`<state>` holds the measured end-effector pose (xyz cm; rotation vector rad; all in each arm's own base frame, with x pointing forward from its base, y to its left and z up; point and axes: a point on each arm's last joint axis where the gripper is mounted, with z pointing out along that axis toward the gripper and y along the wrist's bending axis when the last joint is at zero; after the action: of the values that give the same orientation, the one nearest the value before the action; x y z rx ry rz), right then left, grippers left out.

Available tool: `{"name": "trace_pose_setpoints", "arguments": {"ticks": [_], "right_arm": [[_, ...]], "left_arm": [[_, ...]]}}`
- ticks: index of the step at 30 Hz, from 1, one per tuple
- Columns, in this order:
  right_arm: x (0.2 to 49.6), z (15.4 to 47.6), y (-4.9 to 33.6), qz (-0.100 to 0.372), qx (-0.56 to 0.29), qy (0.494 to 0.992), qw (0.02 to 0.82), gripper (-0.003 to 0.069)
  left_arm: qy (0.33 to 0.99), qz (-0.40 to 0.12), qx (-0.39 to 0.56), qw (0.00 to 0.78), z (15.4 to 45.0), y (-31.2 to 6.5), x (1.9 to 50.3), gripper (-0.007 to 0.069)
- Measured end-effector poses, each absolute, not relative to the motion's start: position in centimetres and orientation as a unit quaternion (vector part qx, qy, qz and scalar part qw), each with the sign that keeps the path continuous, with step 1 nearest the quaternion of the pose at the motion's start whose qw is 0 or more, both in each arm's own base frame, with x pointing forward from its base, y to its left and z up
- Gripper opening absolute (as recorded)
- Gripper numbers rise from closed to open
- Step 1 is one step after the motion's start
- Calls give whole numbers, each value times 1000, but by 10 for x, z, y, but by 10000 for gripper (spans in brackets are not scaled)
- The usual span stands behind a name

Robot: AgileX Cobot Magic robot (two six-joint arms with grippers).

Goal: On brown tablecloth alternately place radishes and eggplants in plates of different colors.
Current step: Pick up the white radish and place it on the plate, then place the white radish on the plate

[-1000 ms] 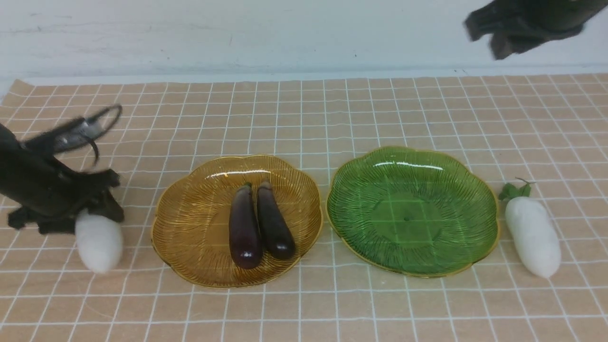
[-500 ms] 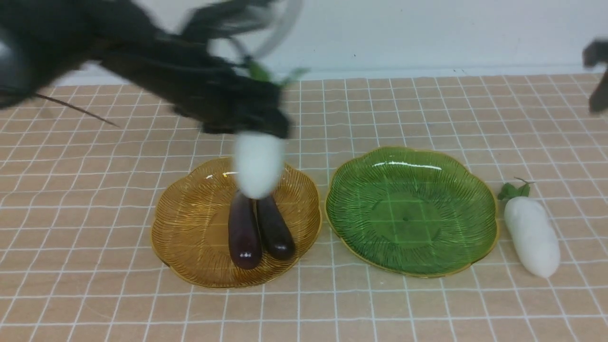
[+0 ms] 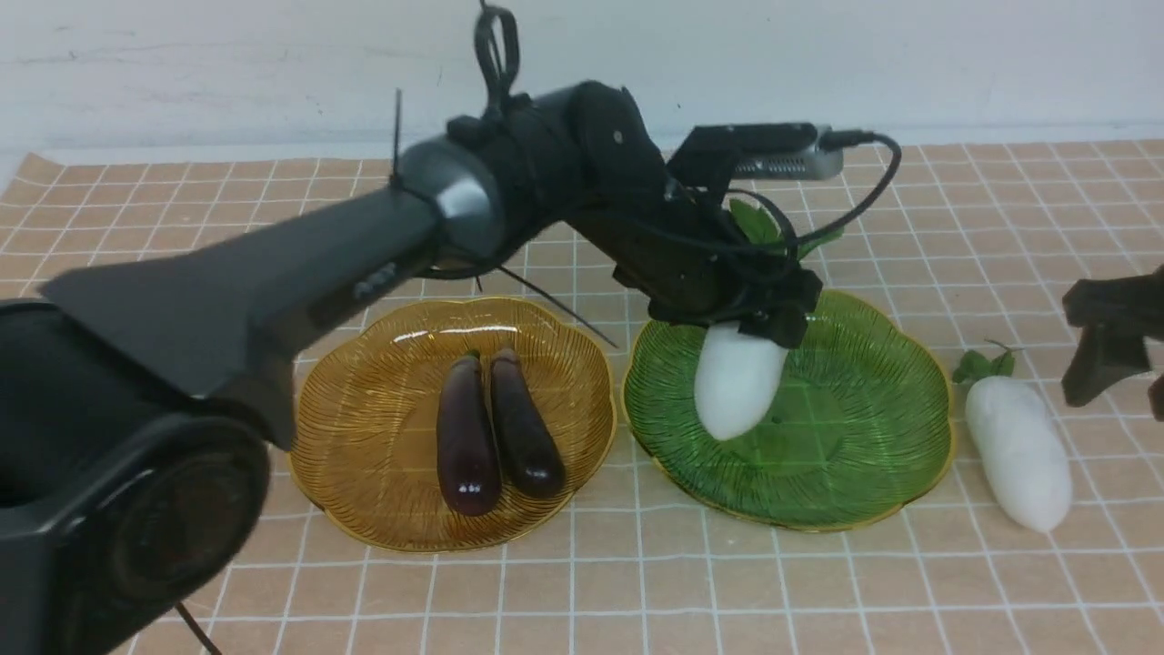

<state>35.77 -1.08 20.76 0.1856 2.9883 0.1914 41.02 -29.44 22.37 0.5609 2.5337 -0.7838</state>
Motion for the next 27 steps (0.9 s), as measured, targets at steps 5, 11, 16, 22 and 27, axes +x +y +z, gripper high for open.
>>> {"name": "trace_pose_setpoints", "arguments": {"ticks": [5, 11, 16, 22, 27], "right_arm": [[366, 183, -2, 63, 49, 995, 55, 592], [372, 165, -2, 60, 52, 996, 48, 548], [376, 171, -4, 49, 47, 996, 49, 498], [379, 218, -8, 34, 78, 994, 67, 499], [378, 270, 12, 83, 90, 985, 121, 499]], "left_arm": [[922, -285, 176, 194, 222, -287, 413, 564], [931, -280, 161, 171, 227, -273, 414, 396], [931, -276, 162, 175, 247, -258, 413, 165], [930, -255, 176, 196, 294, -224, 405, 8], [931, -209, 189, 231, 342, -189, 389, -3]]}}
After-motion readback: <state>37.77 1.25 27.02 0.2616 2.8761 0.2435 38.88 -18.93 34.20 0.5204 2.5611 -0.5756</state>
